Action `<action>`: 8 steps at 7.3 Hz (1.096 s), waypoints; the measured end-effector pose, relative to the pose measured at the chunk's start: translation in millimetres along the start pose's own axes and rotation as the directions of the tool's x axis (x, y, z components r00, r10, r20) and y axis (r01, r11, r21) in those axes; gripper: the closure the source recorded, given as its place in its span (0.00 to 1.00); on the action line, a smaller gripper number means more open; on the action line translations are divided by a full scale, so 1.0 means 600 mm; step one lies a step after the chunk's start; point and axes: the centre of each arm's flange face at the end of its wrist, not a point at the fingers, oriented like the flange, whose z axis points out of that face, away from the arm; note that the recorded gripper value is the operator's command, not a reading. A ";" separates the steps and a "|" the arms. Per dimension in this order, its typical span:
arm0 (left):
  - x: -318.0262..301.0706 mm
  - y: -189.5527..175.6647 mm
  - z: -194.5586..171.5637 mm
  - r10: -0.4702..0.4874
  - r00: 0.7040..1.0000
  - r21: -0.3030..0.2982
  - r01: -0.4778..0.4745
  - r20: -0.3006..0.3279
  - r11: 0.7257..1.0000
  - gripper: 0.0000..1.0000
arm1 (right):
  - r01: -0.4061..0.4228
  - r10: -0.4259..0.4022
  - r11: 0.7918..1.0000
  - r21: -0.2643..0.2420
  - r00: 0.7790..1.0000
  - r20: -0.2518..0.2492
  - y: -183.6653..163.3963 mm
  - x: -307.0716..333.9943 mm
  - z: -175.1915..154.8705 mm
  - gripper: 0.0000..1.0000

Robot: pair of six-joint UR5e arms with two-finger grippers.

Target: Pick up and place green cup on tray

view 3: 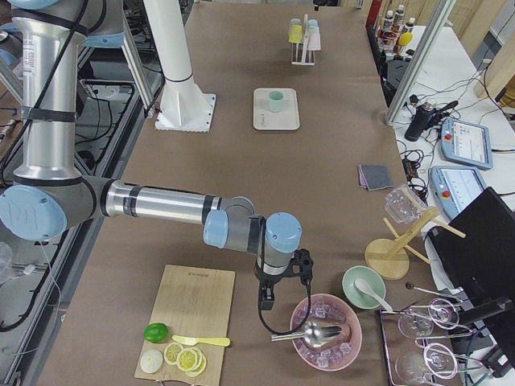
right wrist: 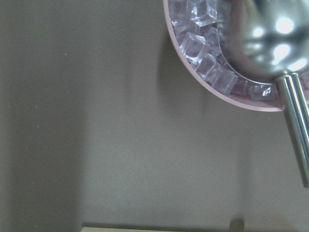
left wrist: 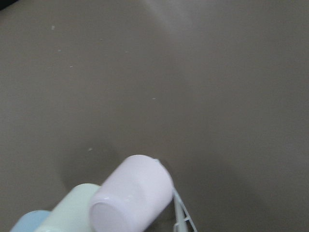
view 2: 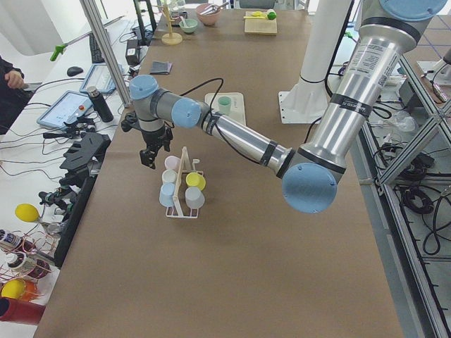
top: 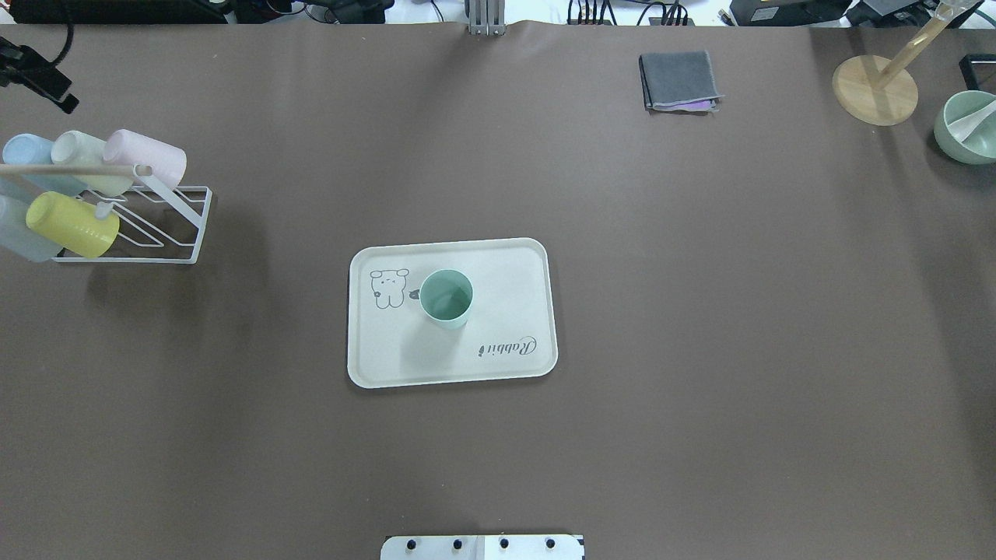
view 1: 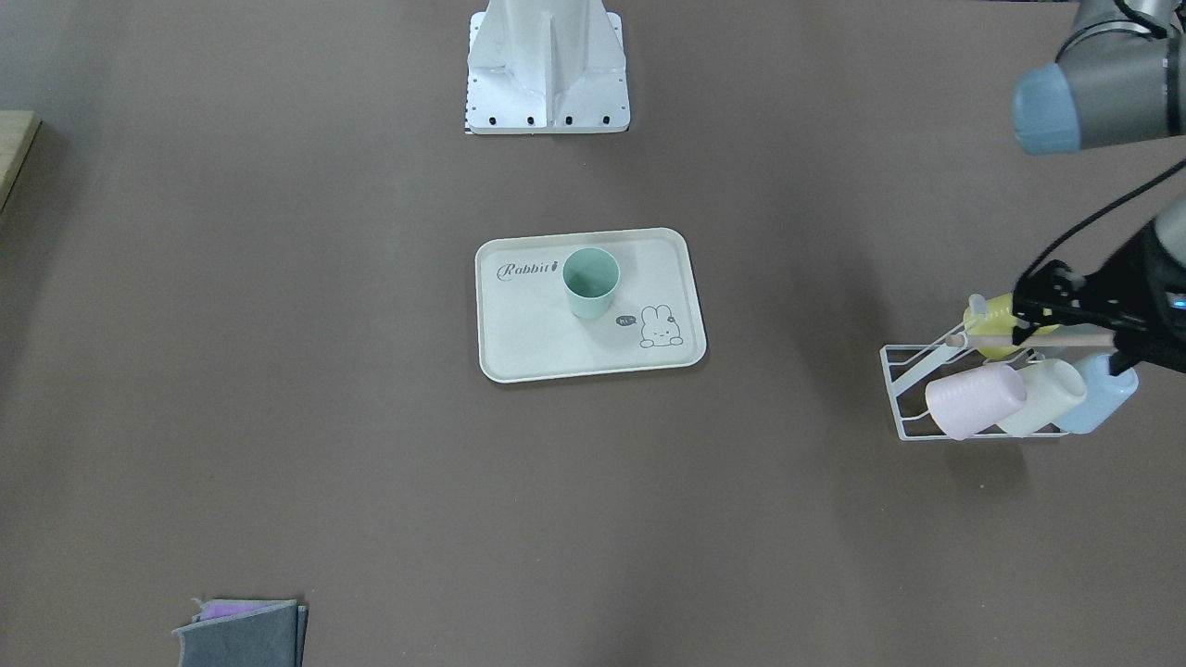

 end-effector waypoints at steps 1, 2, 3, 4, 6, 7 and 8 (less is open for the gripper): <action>-0.088 0.043 0.000 -0.027 1.000 -0.021 0.028 0.005 0.999 0.02 | 0.000 0.000 1.000 0.000 1.000 0.000 0.000 0.000 0.000 0.00; -0.159 0.106 0.013 -0.040 0.999 -0.042 0.040 0.005 0.998 0.02 | 0.000 0.000 1.000 -0.001 1.000 0.000 0.001 0.000 0.001 0.00; -0.210 0.165 0.030 -0.017 1.000 -0.065 0.016 -0.002 0.998 0.02 | -0.002 0.002 1.000 -0.004 1.000 0.001 0.004 0.002 0.003 0.00; -0.250 0.205 0.046 -0.004 1.000 -0.086 0.003 -0.011 0.996 0.02 | -0.007 0.007 1.000 -0.010 1.000 0.002 0.009 0.005 0.008 0.00; -0.293 0.256 0.074 -0.029 0.999 -0.119 0.026 -0.027 0.993 0.02 | -0.018 0.018 1.000 -0.022 1.000 0.004 0.020 0.012 0.018 0.00; -0.300 0.274 0.086 -0.041 0.999 -0.131 0.037 -0.032 0.991 0.02 | -0.024 0.024 0.999 -0.029 1.000 0.005 0.027 0.016 0.024 0.00; -0.303 0.284 0.093 -0.047 0.998 -0.138 0.042 -0.035 0.990 0.02 | -0.026 0.026 0.999 -0.031 1.000 0.005 0.029 0.017 0.026 0.00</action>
